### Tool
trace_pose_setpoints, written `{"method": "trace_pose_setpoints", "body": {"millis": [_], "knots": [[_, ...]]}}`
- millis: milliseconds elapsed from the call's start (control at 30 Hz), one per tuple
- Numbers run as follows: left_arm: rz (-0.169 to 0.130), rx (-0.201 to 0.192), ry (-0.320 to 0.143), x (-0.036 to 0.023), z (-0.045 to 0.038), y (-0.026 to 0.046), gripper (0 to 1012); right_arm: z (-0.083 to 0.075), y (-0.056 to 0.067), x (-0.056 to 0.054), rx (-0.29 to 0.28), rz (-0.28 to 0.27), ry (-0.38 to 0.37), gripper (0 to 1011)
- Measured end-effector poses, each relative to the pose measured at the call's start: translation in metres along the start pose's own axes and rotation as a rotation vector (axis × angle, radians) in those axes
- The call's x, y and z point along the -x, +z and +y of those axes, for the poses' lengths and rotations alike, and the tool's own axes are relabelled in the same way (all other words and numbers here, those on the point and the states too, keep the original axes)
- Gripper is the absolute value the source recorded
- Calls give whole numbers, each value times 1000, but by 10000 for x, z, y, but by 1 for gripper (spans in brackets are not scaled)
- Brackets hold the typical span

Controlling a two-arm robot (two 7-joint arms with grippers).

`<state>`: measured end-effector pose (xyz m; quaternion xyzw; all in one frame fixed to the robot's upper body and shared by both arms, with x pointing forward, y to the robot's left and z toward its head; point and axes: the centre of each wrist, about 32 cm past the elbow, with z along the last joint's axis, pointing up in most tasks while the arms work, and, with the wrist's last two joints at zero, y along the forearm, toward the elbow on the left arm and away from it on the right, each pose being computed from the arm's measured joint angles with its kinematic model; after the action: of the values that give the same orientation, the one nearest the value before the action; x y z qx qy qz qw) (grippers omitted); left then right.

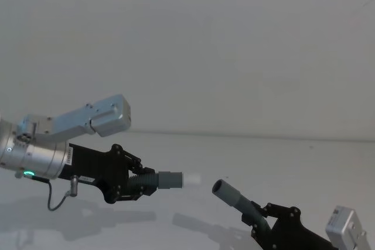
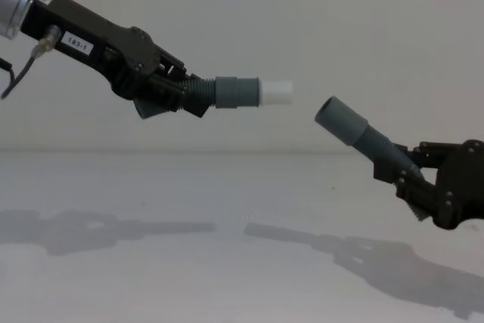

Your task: Use both hands to pick up one end of the pipe from the table, align the ends, and insert them.

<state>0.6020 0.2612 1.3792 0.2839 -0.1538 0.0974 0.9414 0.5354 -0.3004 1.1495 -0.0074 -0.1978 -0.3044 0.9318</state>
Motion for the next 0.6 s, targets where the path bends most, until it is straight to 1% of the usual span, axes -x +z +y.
{"method": "trace_pose_setpoints", "body": {"millis": [100, 133, 233, 433, 600], "knots": [[-5, -9, -9, -37, 8, 24, 301, -10, -15, -20, -5, -17, 12, 225], [-5, -9, -9, -37, 8, 24, 301, -13, -18, -25, -5, -20, 14, 225], [-9, -15, -19, -65, 8, 43, 301, -20, -22, -44, -5, -35, 20, 225], [-17, -23, -37, -98, 8, 76, 301, -19, -15, -64, 3, -51, 24, 225], [-24, -29, -52, -113, 10, 103, 301, -11, -8, -73, 10, -58, 17, 225]]}}
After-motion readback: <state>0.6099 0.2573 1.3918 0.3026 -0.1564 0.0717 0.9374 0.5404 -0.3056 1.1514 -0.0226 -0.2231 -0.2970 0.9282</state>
